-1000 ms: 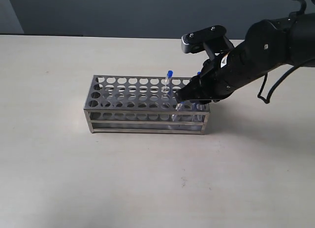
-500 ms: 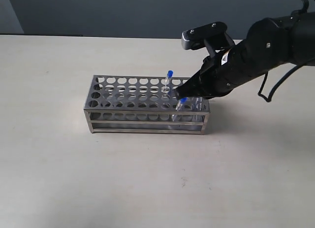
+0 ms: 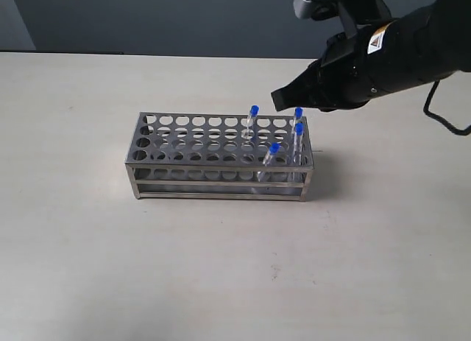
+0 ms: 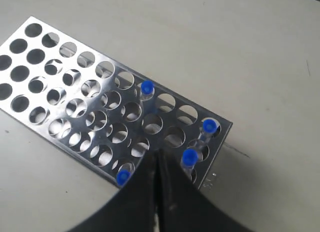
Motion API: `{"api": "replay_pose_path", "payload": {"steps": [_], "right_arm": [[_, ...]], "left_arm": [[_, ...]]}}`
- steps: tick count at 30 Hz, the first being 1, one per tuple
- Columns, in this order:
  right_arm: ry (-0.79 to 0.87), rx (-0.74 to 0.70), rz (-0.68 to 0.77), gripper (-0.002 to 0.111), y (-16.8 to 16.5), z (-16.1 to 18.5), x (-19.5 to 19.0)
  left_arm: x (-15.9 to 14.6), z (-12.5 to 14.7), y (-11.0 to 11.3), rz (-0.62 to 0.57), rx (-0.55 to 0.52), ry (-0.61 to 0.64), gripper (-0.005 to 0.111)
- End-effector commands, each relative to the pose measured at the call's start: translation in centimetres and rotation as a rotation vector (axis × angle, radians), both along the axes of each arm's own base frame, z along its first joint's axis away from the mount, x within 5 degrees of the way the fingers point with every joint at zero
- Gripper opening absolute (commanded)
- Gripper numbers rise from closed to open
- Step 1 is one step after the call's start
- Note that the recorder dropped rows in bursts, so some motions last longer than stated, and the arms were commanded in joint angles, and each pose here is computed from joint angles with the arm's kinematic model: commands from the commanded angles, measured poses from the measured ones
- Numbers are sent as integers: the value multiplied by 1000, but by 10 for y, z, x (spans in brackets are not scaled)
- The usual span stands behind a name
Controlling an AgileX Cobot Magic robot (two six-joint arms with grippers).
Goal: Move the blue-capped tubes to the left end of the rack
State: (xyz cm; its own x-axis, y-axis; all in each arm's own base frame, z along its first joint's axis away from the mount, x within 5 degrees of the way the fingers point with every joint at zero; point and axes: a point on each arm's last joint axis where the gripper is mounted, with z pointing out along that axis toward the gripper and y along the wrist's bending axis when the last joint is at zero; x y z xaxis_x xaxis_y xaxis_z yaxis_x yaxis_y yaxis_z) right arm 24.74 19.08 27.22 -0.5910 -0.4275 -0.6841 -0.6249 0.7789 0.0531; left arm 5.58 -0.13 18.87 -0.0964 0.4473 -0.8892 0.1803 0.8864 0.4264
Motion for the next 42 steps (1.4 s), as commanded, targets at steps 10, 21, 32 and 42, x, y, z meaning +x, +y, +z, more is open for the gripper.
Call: {"api": "replay_pose_path", "payload": {"steps": [10,21,32,42], "right_arm": [[129,-77,4,44,9,-38,10],[125,-132,14,23,17,-70,24],[99,-162,34,-1,17,-76,28],[66,-134,35,-1,10,-47,18]], "left_arm": [[0,2,0,-5,-6,-4,1],[0,2,0,-5,-6,-4,1],[0,2,-1,-8,-5,-9,1],[0,2,-1,-8,-5,-9,1]]}}
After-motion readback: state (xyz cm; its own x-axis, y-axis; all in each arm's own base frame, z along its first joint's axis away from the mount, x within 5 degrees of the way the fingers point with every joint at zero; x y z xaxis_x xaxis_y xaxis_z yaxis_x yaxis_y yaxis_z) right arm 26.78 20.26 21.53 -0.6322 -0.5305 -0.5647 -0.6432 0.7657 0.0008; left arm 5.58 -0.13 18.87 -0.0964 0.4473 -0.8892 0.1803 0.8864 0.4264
